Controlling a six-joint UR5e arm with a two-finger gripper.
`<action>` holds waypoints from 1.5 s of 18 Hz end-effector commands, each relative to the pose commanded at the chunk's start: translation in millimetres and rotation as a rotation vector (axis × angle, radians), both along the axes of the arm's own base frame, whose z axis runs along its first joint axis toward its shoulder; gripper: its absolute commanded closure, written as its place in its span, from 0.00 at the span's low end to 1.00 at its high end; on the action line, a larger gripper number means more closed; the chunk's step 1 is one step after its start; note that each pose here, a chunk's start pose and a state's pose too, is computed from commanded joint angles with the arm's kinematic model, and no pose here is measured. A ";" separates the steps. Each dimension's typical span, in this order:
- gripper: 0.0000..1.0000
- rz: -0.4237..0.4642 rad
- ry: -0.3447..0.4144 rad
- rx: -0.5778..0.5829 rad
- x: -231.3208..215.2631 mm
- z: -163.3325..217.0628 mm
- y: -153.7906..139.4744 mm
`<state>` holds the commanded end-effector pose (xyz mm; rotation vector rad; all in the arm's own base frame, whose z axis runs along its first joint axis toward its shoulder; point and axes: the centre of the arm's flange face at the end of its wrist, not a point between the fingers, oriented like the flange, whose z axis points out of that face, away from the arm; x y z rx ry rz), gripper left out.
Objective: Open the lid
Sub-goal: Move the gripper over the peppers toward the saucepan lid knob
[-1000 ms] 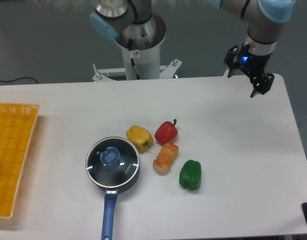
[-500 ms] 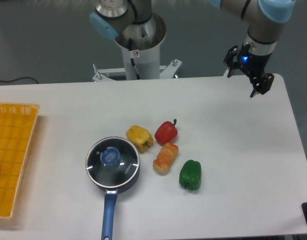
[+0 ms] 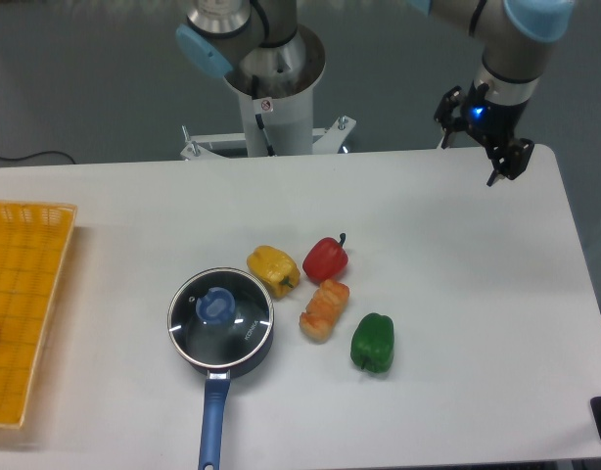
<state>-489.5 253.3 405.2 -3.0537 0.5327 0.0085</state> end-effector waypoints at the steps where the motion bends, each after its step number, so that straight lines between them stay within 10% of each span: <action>1: 0.00 -0.001 -0.001 0.001 4.1 0.7 6.7; 27: 0.00 0.056 -0.014 0.008 117.2 -15.8 153.7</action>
